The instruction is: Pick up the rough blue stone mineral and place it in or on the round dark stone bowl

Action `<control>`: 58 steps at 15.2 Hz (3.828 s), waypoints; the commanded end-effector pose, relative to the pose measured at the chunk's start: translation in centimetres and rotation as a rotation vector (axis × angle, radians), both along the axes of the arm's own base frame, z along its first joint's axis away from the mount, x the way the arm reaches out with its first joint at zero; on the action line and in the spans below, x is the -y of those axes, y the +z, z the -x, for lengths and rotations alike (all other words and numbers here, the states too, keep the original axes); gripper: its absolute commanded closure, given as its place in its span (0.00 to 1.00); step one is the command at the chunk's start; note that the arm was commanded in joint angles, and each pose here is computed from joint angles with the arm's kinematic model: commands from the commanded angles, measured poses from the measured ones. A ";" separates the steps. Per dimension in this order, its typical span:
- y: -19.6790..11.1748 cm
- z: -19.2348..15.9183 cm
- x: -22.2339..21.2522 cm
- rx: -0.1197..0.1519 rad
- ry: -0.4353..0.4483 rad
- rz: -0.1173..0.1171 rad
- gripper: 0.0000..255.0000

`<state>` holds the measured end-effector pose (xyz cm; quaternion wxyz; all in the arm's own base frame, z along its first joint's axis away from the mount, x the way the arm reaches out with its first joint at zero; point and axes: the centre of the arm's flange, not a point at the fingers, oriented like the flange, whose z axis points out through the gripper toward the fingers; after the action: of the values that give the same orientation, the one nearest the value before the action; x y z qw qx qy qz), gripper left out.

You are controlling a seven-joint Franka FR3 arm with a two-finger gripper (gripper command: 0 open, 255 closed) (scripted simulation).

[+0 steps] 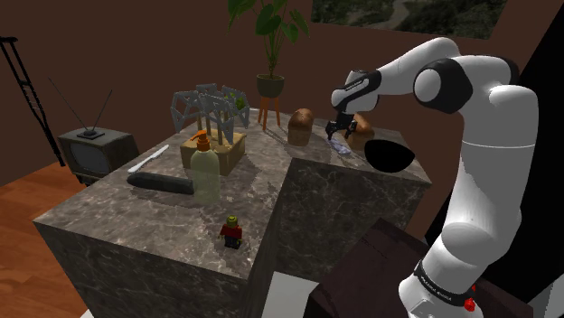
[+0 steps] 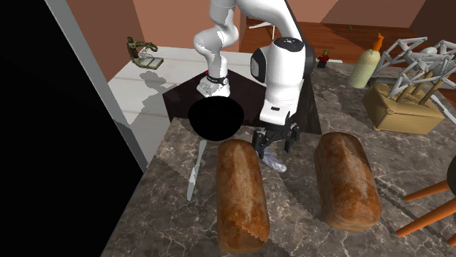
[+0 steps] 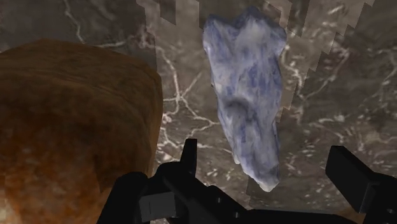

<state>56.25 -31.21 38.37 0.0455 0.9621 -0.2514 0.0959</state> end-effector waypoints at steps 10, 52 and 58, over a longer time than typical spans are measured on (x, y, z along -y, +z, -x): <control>-2.9 -0.4 1.0 -0.037 -0.011 -0.008 1.00; -3.8 1.4 1.7 -0.094 -0.134 -0.198 1.00; -3.2 1.4 1.7 -0.094 -0.134 -0.198 1.00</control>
<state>54.88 -32.87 34.81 -0.0319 0.9463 -0.3208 0.0219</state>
